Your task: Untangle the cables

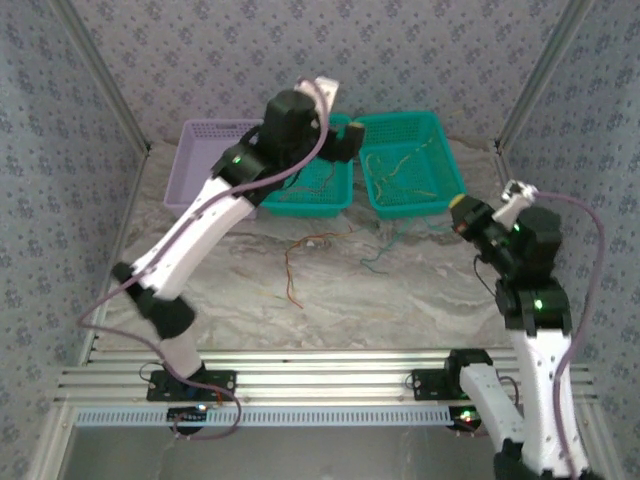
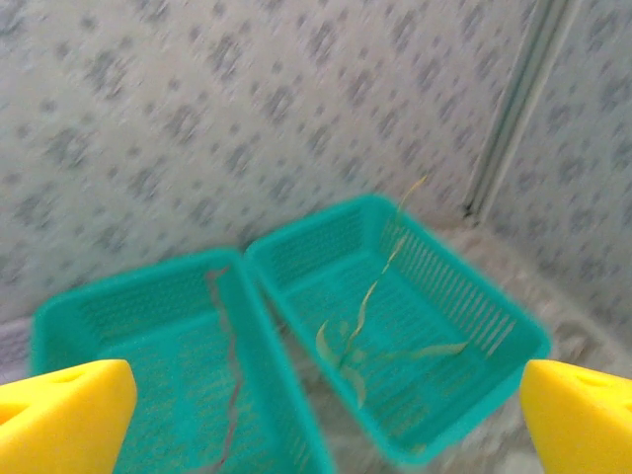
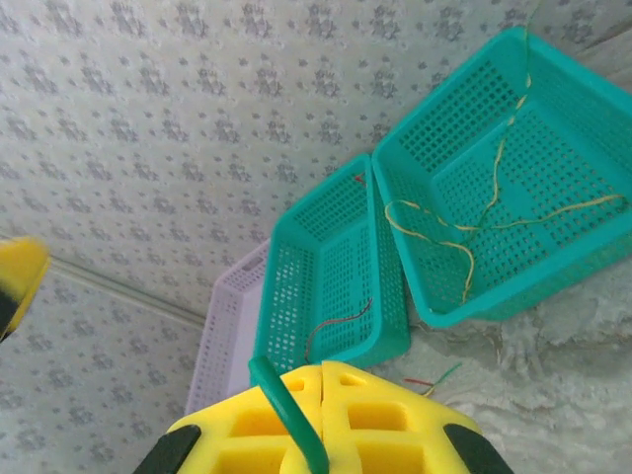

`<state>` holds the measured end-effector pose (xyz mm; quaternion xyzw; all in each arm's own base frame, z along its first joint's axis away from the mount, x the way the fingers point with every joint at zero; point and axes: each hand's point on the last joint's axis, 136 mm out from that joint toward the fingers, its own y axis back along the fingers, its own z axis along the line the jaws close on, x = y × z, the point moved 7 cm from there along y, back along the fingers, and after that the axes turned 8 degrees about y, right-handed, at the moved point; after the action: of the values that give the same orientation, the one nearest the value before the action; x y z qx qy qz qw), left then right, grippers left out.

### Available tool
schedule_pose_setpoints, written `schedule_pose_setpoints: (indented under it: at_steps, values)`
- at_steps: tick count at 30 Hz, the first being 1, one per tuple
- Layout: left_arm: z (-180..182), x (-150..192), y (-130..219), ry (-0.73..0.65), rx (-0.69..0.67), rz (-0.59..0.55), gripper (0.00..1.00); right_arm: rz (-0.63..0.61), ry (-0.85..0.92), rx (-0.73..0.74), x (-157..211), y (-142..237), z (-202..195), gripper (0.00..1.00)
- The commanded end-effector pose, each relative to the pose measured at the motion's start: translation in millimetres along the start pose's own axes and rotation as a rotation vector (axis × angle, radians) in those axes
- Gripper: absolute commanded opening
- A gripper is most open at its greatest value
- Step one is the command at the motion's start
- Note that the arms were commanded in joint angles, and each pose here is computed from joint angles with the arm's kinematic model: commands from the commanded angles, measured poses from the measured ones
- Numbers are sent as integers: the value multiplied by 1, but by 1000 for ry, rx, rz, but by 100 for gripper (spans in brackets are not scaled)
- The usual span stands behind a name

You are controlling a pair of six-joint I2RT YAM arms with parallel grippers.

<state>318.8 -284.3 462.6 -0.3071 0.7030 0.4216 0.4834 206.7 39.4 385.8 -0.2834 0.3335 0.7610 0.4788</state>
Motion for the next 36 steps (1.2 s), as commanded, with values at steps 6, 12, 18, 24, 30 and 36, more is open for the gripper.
schedule_pose_setpoints:
  at_steps: [6,12,18,24,30,36]
  values:
    - [68,34,88,18,-216,-94,100,-6,263,-105,-18,-89,88,0]
    - [110,85,133,94,-320,-62,100,81,244,-171,-20,-182,122,0]
    - [140,131,161,156,-423,-39,100,161,271,-190,-7,-269,167,0]
    - [154,161,164,158,-464,13,100,137,231,-328,13,-328,214,0]
    - [155,168,160,166,-469,33,100,103,232,-438,57,-366,228,0]
    - [156,169,163,167,-466,26,100,97,374,-393,124,-396,230,0]
